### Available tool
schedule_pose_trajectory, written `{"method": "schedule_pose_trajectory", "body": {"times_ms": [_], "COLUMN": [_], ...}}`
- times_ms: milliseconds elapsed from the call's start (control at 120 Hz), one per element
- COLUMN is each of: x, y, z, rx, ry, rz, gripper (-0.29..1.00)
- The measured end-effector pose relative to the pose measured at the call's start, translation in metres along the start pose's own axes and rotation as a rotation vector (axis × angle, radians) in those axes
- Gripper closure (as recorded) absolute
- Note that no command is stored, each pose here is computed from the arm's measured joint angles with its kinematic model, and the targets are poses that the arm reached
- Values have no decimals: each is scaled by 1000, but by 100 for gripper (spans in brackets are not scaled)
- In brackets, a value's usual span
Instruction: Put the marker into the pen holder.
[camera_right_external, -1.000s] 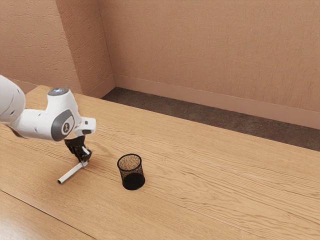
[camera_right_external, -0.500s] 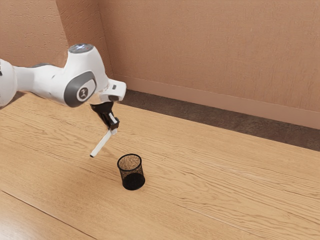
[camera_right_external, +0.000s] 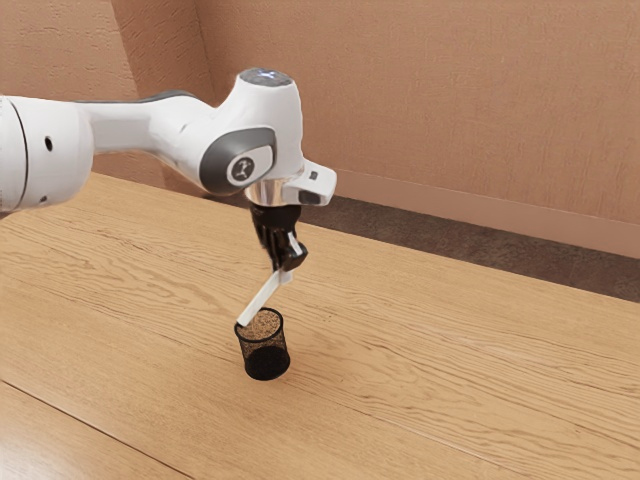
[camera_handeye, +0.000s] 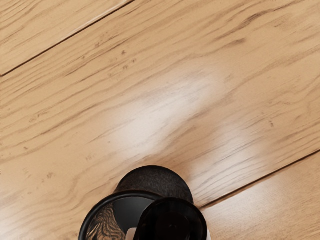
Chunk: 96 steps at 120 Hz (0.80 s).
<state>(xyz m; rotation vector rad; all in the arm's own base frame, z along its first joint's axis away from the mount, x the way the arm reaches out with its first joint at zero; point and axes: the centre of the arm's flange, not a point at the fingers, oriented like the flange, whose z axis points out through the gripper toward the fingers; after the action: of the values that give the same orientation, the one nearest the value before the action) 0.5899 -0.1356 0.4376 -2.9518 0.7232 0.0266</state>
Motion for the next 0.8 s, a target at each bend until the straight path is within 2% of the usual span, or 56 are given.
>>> {"method": "schedule_pose_trajectory", "body": {"times_ms": [408, 800], "x": [27, 1], "y": [-13, -38], "z": [29, 67], "rx": [-6, -16], "ry": [-36, -47], "rz": [-70, -151], "gripper": [73, 69]}}
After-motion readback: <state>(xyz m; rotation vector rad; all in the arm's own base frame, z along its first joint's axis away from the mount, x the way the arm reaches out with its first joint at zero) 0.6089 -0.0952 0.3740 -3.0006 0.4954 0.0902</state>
